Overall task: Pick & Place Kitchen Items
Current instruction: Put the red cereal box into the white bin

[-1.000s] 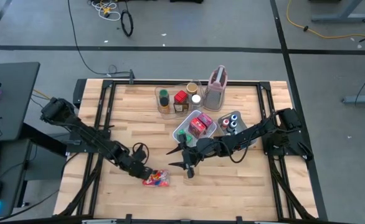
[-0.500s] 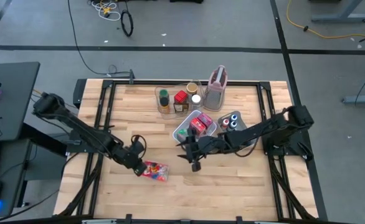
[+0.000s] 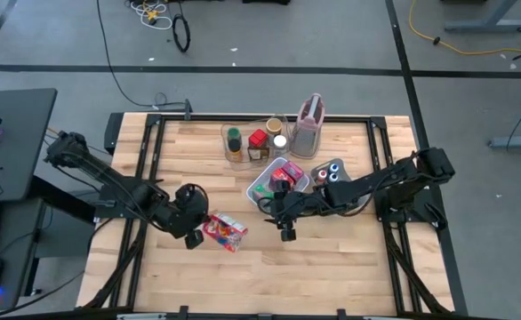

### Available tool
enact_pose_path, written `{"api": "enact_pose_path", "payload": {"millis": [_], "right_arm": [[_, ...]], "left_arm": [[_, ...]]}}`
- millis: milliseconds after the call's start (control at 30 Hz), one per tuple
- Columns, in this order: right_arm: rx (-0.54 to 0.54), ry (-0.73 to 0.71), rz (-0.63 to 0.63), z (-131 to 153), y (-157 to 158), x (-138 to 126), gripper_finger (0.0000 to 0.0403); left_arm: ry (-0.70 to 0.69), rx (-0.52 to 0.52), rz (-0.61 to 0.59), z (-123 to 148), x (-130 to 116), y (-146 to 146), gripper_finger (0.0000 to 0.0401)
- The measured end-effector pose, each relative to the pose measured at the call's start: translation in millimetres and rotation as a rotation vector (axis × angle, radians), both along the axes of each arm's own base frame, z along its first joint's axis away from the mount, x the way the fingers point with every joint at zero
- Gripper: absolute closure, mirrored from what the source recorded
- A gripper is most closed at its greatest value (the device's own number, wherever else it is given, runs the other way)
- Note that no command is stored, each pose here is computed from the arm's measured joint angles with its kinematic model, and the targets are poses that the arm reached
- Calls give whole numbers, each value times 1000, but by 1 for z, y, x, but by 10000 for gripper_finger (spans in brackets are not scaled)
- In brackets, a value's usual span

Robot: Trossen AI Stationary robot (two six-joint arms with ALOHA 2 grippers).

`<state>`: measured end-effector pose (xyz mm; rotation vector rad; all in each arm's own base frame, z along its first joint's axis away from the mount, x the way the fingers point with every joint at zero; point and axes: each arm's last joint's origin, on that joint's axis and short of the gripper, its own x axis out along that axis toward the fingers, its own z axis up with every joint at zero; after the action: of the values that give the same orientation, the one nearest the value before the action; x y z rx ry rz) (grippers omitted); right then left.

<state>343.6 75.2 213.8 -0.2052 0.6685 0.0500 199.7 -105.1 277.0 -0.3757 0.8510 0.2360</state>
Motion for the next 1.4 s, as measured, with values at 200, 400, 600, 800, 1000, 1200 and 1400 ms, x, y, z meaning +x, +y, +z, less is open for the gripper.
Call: {"api": "enact_pose_path", "payload": {"millis": [200,400,600,800,1000,1200,1400], "right_arm": [[61,60,13,11,-3,-14,193],[90,54,-11,20,-9,-37,193],[192,-60,-63,6,-17,-75,193],[195,-219,-69,-3,-26,-107,193],[164,-340,-157,-12,-34,-126,193],[160,-390,-192,-17,-36,-129,193],[165,-398,-190,-16,-36,-129,193]], "left_arm": [[-21,182,-87,25,11,-4,396],[-10,288,-148,32,28,-8,393],[0,392,-199,39,46,-7,396],[-31,510,-184,55,59,8,394],[28,651,-305,54,70,25,394],[185,870,-380,34,94,44,396],[287,1006,-469,12,122,59,395]]}}
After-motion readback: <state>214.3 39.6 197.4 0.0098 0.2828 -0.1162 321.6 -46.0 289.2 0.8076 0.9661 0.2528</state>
